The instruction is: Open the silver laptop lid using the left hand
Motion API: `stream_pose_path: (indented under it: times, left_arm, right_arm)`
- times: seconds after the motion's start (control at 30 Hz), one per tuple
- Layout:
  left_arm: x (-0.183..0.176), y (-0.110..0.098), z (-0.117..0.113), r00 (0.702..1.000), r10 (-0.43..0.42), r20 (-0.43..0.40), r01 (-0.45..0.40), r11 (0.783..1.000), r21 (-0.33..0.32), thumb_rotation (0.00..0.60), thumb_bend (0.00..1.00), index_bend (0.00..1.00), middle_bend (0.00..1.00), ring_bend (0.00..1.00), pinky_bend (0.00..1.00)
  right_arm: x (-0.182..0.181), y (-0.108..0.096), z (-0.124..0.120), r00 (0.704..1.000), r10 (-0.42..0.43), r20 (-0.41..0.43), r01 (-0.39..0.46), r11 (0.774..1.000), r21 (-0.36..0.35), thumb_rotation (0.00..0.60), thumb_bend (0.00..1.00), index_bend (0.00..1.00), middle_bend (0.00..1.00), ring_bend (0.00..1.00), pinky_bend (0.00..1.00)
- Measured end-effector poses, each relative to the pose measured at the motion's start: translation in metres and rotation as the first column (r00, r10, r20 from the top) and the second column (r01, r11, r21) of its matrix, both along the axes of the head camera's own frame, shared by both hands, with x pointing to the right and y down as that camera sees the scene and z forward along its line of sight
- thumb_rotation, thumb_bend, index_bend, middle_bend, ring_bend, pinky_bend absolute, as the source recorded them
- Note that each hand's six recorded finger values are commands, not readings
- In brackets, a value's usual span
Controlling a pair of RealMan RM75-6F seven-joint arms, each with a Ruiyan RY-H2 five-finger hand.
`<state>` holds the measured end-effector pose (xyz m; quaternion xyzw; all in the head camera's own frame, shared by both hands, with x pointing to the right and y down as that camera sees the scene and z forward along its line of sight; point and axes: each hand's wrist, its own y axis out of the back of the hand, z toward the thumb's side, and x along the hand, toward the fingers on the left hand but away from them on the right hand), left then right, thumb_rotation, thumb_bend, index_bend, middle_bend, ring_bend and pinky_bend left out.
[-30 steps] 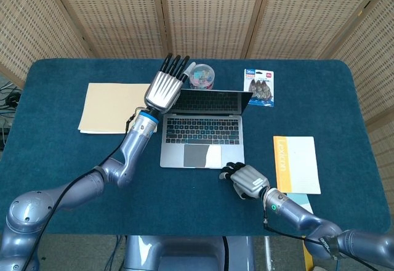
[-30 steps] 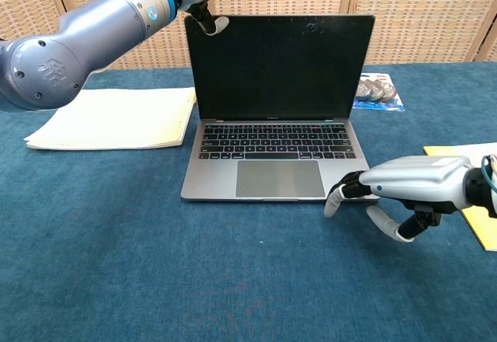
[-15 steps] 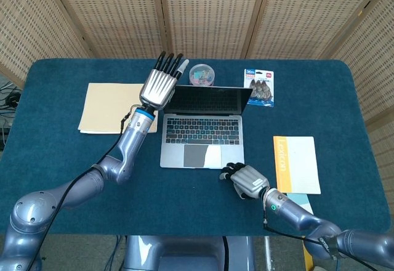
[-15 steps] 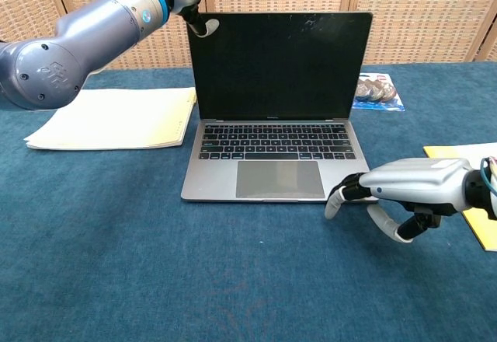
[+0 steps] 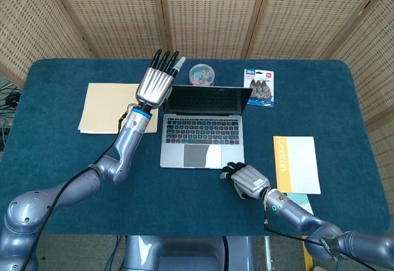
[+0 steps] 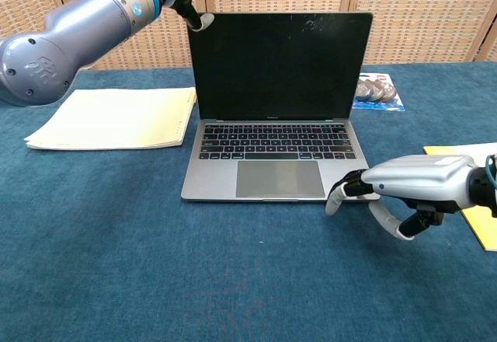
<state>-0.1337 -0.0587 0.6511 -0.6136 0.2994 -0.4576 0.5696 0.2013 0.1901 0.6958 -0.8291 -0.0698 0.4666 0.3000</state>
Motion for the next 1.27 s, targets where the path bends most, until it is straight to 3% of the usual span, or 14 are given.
stream_pose_path:
  times: [0.13,0.33,0.47,0.57,0.63,0.7,0.77,0.8,0.9,0.97,1.07,1.17,1.27]
  left_arm:
    - [-0.003,0.003,-0.010,0.998,0.015,-0.067,-0.016,1.000,-0.017,0.600,0.45,0.00,0.00,0.00,0.00]
    - [-0.025,0.010,-0.041,0.985,0.054,-0.167,-0.059,0.998,-0.021,0.600,0.43,0.00,0.00,0.00,0.00]
    - [-0.060,0.015,-0.067,0.974,0.036,-0.224,-0.040,0.999,-0.013,0.600,0.31,0.00,0.00,0.00,0.00]
    - [-0.098,0.021,-0.084,0.968,-0.008,-0.252,0.005,1.000,-0.013,0.600,0.13,0.00,0.00,0.00,0.00]
    - [-0.125,0.027,-0.091,0.965,-0.054,-0.256,0.050,0.998,-0.024,0.600,0.03,0.00,0.00,0.00,0.00]
    - [-0.148,0.035,-0.094,0.960,-0.105,-0.258,0.095,0.994,-0.050,0.600,0.00,0.00,0.00,0.00,0.00]
    - [-0.174,0.046,-0.095,0.950,-0.177,-0.259,0.159,0.983,-0.087,0.600,0.00,0.00,0.00,0.00,0.00]
    - [-0.184,0.052,-0.094,0.943,-0.209,-0.259,0.188,0.976,-0.106,0.600,0.00,0.00,0.00,0.00,0.00]
    - [-0.213,0.077,-0.091,0.919,-0.303,-0.254,0.266,0.949,-0.171,0.600,0.00,0.00,0.00,0.00,0.00]
    - [-0.232,0.099,-0.090,0.904,-0.357,-0.235,0.310,0.926,-0.216,0.600,0.00,0.00,0.00,0.00,0.00]
    - [-0.256,0.136,-0.091,0.886,-0.424,-0.187,0.365,0.887,-0.283,0.600,0.00,0.00,0.00,0.00,0.00]
    - [-0.275,0.177,-0.094,0.871,-0.472,-0.137,0.406,0.848,-0.341,0.600,0.00,0.00,0.00,0.00,0.00]
    - [-0.283,0.206,-0.098,0.869,-0.480,-0.122,0.410,0.835,-0.366,0.600,0.00,0.00,0.00,0.00,0.00]
  right_arm:
    - [-0.001,-0.004,-0.009,0.999,0.024,0.027,-0.024,1.000,0.016,0.600,0.93,0.20,0.14,0.04,0.13]
    - [0.007,-0.022,-0.043,0.992,0.079,0.098,-0.088,0.993,0.083,0.600,0.93,0.20,0.14,0.04,0.13]
    - [0.029,-0.038,-0.073,0.981,0.138,0.138,-0.160,0.974,0.159,0.600,0.90,0.20,0.14,0.04,0.13]
    - [0.054,-0.048,-0.096,0.967,0.193,0.165,-0.227,0.948,0.222,0.600,0.77,0.20,0.14,0.04,0.13]
    - [0.071,-0.052,-0.109,0.956,0.233,0.178,-0.274,0.924,0.266,0.600,0.45,0.20,0.11,0.02,0.12]
    - [0.093,-0.055,-0.122,0.939,0.287,0.190,-0.336,0.884,0.325,0.600,0.18,0.19,0.06,0.00,0.08]
    - [0.118,-0.054,-0.134,0.916,0.349,0.200,-0.401,0.831,0.386,0.600,0.03,0.14,0.02,0.00,0.02]
    - [0.130,-0.053,-0.139,0.904,0.378,0.201,-0.428,0.805,0.411,0.600,0.00,0.11,0.01,0.00,0.01]
    - [0.172,-0.039,-0.152,0.854,0.483,0.194,-0.512,0.714,0.477,0.600,0.00,0.01,0.00,0.00,0.00]
    - [0.197,-0.024,-0.157,0.817,0.546,0.185,-0.555,0.657,0.510,0.600,0.00,0.00,0.00,0.00,0.00]
    - [0.222,-0.004,-0.163,0.770,0.612,0.180,-0.596,0.591,0.543,0.600,0.00,0.00,0.00,0.00,0.00]
    - [0.234,0.014,-0.169,0.737,0.649,0.188,-0.620,0.539,0.570,0.600,0.00,0.00,0.00,0.00,0.00]
    - [0.240,0.032,-0.175,0.716,0.670,0.193,-0.632,0.507,0.587,0.600,0.00,0.00,0.00,0.00,0.00]
